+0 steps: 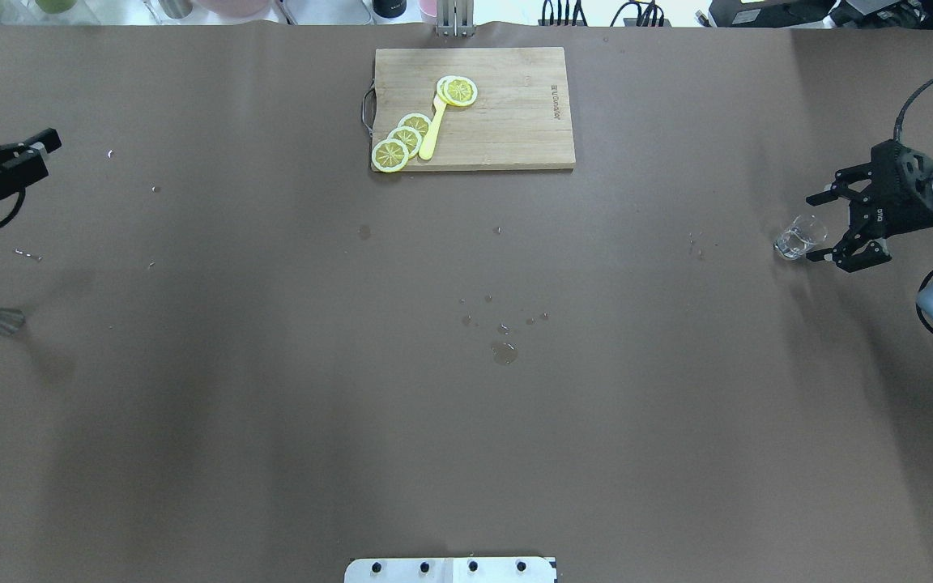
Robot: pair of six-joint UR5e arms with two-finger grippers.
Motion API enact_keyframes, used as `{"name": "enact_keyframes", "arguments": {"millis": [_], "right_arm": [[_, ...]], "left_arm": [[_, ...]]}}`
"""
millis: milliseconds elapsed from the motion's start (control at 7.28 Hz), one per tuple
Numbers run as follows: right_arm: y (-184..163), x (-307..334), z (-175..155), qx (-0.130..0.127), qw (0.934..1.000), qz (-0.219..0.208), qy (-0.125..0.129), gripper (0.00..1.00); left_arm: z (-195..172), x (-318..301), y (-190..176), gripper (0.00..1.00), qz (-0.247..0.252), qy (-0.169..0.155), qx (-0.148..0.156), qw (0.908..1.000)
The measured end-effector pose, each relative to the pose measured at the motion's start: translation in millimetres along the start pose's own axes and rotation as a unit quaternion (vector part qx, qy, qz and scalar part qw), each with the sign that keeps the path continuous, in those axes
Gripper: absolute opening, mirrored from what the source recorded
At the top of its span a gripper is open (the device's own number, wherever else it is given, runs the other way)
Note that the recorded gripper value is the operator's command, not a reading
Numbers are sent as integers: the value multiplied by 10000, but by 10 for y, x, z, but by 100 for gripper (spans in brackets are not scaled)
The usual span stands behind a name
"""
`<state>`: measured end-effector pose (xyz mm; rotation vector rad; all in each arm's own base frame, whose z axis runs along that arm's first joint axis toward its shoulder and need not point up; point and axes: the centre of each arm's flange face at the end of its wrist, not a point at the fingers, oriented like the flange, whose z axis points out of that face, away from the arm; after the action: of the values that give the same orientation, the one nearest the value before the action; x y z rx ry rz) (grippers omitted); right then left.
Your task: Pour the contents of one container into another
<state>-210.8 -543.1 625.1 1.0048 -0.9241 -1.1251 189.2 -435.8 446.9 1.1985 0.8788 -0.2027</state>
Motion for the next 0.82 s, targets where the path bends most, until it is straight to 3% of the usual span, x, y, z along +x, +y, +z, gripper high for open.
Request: {"name": "enact_keyframes", "arguments": {"millis": [550,825], "right_arm": [[-44,4,114,-20,10000,-23,-44,90],[-2,-18,112,-38,10000,-1,-54,82]], "left_arm": [[-537,533,1002,97,-92,-255,674,9974],[-919,621,1396,97,-86,-364,837,9958]]}}
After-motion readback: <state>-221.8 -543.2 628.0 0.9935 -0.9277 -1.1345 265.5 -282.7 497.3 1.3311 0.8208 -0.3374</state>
